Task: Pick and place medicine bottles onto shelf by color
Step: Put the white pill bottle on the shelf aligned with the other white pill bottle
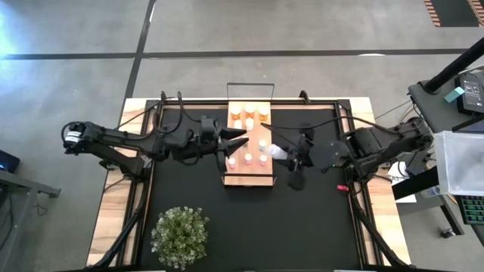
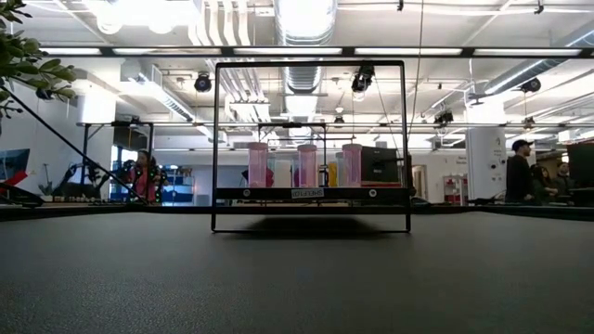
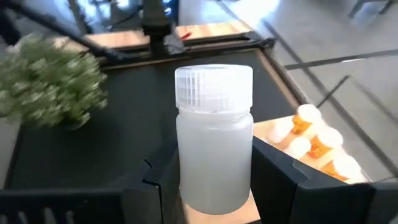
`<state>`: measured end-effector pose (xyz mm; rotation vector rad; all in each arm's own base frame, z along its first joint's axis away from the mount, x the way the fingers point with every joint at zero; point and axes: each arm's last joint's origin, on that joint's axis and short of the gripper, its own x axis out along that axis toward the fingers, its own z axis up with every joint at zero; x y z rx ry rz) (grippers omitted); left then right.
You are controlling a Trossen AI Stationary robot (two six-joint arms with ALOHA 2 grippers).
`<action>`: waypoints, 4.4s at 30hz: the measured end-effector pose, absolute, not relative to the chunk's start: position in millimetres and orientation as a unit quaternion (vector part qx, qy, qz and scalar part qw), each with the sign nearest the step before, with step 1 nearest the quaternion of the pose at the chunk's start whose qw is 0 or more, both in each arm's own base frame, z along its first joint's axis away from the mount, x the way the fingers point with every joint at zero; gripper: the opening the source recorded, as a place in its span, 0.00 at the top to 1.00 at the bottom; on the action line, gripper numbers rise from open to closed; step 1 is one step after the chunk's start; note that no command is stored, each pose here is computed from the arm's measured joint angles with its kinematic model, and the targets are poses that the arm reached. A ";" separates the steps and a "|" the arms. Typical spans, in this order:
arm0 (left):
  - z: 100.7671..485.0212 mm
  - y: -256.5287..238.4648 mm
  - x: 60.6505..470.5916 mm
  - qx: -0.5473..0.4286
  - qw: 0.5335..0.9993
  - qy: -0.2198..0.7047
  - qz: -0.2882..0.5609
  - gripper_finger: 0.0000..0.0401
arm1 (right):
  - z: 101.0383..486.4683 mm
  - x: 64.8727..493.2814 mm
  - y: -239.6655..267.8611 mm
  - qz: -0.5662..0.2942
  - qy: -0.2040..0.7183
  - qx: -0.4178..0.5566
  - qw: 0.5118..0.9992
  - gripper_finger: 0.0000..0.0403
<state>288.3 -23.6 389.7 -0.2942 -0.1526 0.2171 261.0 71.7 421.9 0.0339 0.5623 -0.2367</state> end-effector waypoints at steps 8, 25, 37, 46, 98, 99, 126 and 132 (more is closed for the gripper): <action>385.7 -15.3 291.4 -0.149 0.981 -0.065 0.106 0.57 | 428.8 269.2 37.3 -0.189 0.242 0.015 0.951 0.64; 388.4 2.8 294.4 -0.080 0.984 -0.079 0.135 0.27 | 424.1 316.8 14.7 -0.176 0.180 -0.017 0.968 0.64; 389.3 3.0 294.5 -0.053 0.989 -0.079 0.112 0.26 | 419.2 330.4 12.6 -0.181 0.170 -0.025 0.968 0.64; 392.2 12.6 291.2 -0.055 0.983 -0.089 0.151 0.26 | 421.5 313.7 7.4 -0.185 0.206 -0.041 0.960 0.64; 432.9 23.2 246.9 0.032 0.966 -0.177 0.184 0.26 | 153.2 208.4 -138.9 -0.024 0.045 0.064 0.997 0.64; 433.5 23.1 246.7 0.031 0.966 -0.180 0.184 0.26 | 150.0 208.7 -142.8 -0.010 0.049 0.075 0.996 0.64; 439.3 23.6 243.8 0.023 0.957 -0.212 0.198 0.26 | 89.0 242.9 -188.8 0.031 0.087 0.100 0.991 0.64; 439.0 23.8 243.7 0.023 0.957 -0.210 0.200 0.26 | 87.9 244.3 -189.8 0.032 0.087 0.090 0.992 0.64</action>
